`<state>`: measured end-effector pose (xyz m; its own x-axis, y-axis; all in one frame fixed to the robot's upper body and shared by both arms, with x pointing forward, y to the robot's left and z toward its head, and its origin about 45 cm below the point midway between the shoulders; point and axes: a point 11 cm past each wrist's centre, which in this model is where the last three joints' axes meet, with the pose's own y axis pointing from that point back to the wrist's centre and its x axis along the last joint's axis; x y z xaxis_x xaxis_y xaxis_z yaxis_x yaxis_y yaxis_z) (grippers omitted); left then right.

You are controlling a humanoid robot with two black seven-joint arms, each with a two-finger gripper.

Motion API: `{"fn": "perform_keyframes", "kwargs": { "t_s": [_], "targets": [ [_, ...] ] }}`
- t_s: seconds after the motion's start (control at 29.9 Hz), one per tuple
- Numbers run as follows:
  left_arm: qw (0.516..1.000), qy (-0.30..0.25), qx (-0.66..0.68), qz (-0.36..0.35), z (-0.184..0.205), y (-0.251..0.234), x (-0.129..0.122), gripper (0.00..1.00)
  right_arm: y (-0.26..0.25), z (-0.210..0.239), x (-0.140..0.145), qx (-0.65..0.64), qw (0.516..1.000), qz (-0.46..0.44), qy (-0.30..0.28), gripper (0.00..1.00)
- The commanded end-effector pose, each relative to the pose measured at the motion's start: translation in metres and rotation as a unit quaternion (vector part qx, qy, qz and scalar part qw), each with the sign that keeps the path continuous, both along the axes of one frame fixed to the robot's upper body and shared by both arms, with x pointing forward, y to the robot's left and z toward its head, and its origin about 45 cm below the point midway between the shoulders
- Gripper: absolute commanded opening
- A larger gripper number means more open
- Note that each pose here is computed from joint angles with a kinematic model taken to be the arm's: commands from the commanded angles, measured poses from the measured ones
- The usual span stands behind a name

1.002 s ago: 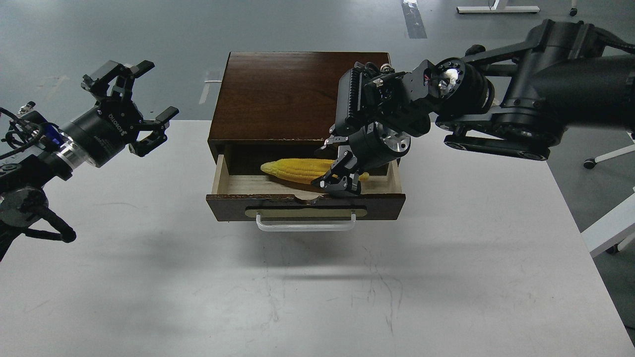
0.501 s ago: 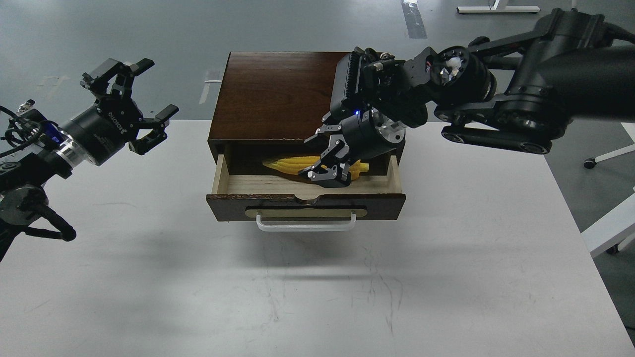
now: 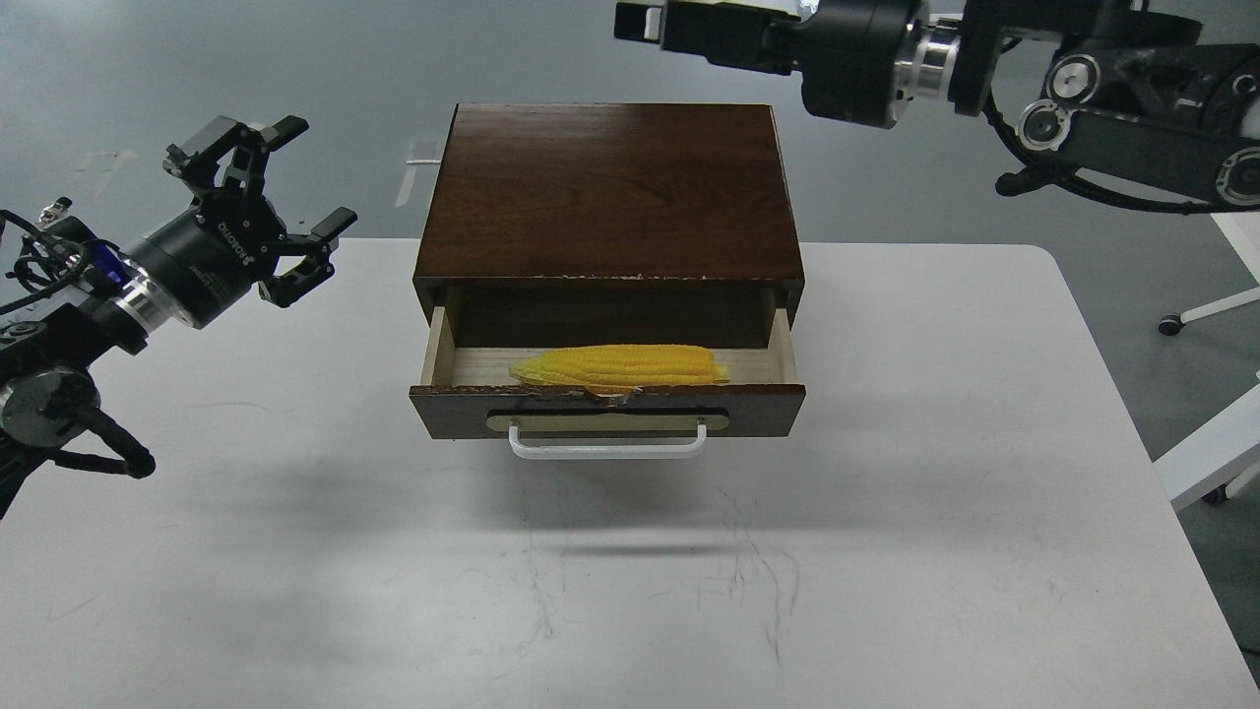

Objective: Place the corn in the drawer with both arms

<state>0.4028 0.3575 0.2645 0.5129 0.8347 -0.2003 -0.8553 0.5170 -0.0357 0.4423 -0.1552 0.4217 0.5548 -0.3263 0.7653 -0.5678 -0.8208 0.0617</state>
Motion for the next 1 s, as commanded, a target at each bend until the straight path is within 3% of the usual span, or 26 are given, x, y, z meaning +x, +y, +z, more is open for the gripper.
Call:
{"fn": "perform_keyframes", "kwargs": {
  "t_s": [0.0,0.2,0.37,0.7,0.97],
  "targets": [
    [1.000,0.001,0.000,0.000,-0.001,0.000,0.000,0.98,-0.058,-0.022,0.008,0.128,0.986,-0.090,0.061,0.97],
    [1.000,0.004,-0.004,-0.003,-0.004,-0.003,-0.001,0.98,-0.115,-0.084,0.004,0.262,0.936,-0.188,0.143,0.99],
    [1.000,0.005,-0.009,-0.003,-0.006,-0.005,-0.001,0.98,-0.160,-0.131,0.002,0.382,0.855,-0.280,0.210,1.00],
    [1.000,0.015,-0.014,-0.005,-0.015,-0.007,-0.005,0.98,-0.137,-0.210,-0.015,0.412,0.809,-0.311,0.282,1.00],
    [1.000,0.019,-0.014,-0.004,-0.019,-0.006,-0.007,0.98,-0.133,-0.224,-0.021,0.435,0.789,-0.317,0.295,1.00]
  ]
}}
